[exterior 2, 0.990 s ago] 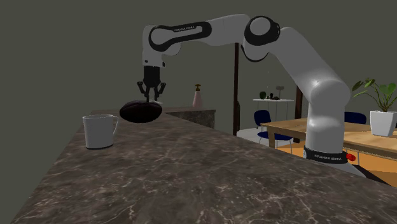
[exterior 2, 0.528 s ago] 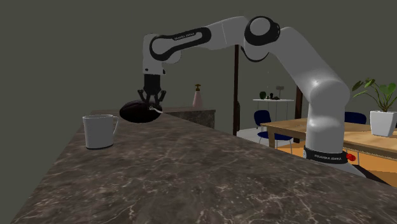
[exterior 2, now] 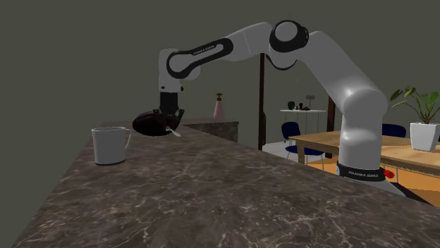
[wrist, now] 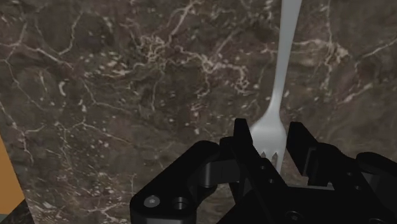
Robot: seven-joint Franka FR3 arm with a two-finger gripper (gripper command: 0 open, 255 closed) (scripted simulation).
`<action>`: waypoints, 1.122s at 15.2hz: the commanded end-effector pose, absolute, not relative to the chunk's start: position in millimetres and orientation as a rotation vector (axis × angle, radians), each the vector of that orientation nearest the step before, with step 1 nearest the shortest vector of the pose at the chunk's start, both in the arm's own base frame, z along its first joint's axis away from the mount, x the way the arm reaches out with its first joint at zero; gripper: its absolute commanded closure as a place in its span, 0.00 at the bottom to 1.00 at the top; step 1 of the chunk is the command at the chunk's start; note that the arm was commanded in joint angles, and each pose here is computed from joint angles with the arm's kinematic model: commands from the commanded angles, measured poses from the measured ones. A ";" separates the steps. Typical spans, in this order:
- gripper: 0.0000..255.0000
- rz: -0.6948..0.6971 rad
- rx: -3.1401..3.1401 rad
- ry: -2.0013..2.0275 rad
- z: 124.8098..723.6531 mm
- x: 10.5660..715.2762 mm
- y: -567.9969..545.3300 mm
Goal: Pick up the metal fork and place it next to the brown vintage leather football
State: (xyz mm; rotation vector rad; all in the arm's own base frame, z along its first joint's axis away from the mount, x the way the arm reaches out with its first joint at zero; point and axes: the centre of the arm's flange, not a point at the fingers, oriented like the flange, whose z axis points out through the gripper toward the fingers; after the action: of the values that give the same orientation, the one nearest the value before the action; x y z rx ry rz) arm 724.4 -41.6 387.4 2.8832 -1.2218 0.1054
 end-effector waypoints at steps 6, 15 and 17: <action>1.00 0.106 2.883 -1.222 350.1 724.6 -41.2; 1.00 0.106 2.883 -1.222 340.8 724.6 -41.2; 0.00 0.106 2.883 -1.222 340.8 724.6 -41.2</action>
State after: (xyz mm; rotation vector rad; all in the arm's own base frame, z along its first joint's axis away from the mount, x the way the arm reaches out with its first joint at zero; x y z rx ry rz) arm 724.6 -41.2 340.8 2.8835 -1.2217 0.1060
